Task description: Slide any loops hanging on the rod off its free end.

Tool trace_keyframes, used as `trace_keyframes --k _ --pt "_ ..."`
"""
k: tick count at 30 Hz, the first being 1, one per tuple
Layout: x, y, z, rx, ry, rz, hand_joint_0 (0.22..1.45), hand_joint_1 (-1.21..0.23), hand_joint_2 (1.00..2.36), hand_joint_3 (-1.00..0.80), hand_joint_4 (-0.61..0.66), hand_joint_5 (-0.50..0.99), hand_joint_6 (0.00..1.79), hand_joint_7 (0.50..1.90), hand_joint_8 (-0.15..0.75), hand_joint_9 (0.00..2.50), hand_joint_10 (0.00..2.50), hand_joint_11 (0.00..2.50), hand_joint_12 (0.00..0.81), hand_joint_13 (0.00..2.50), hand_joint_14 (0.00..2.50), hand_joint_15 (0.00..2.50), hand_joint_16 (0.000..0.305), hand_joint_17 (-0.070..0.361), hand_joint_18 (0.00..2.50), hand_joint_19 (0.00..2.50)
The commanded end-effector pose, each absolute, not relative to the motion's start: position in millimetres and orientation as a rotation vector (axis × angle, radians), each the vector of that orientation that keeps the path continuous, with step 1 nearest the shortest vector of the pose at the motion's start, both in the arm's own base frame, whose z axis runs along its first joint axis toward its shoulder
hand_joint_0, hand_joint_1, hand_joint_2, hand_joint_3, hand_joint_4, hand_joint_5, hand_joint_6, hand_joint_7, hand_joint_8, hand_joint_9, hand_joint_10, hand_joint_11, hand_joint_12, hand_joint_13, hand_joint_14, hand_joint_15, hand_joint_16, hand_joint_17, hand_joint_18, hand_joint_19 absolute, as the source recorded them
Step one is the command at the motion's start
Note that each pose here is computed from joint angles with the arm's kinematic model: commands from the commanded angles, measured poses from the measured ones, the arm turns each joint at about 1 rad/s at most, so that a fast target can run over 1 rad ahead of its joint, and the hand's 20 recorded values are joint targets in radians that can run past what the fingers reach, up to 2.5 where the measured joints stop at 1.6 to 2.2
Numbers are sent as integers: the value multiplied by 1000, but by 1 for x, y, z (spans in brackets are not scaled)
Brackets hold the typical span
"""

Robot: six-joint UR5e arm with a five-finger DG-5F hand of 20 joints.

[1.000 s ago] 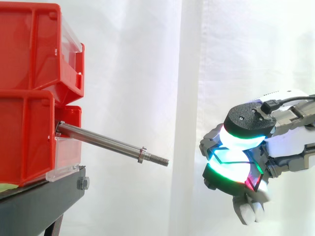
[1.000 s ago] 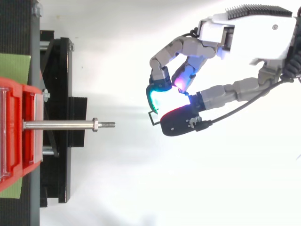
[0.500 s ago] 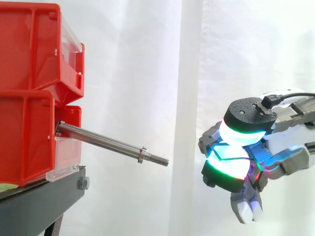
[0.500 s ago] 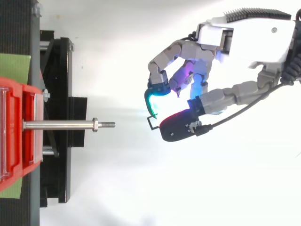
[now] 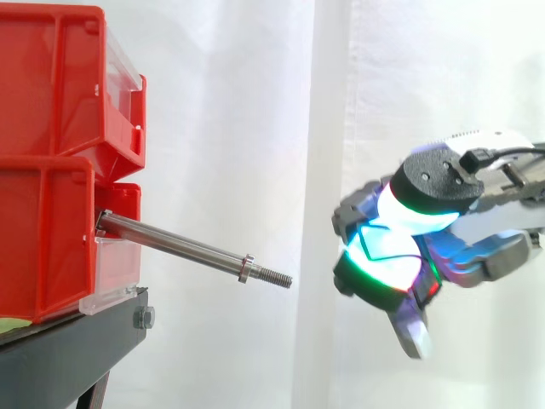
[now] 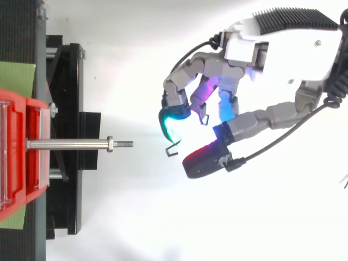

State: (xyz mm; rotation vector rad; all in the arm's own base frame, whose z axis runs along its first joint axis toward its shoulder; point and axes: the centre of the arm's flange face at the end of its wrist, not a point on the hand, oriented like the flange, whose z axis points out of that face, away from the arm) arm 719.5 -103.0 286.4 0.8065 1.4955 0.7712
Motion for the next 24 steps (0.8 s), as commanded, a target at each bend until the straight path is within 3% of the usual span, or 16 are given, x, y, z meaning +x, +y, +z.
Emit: trace_keyframes --k 1,3,4,6,11,18,24 --pt "728 -101 295 645 1466 758 608 -642 1018 -238 61 -179 914 1043 336 1483 5 1575 359 994 21 571 53 120 836 543" --pt "730 -100 297 598 1460 752 608 -644 1018 -232 62 -178 913 1053 345 1391 14 1411 349 963 18 528 53 120 834 534" --pt "732 -101 301 524 1451 725 606 -644 1018 -227 63 -178 914 1050 358 1261 19 1150 343 928 16 465 53 119 829 527" --pt "733 -100 302 477 1446 707 605 -645 1018 -226 62 -177 913 1052 348 1167 19 939 339 912 15 432 53 119 826 525" --pt "733 -104 301 454 1446 670 604 -648 1018 -225 64 -175 913 1055 327 904 15 528 324 853 12 333 53 118 822 507" --pt "720 -105 266 528 1442 679 600 -646 1018 -222 63 -172 912 1042 324 855 14 487 329 832 12 337 52 117 807 506" --pt "715 -104 247 517 1367 706 600 -639 1018 -232 65 -172 909 1058 332 1030 17 638 332 839 14 358 52 116 797 512"
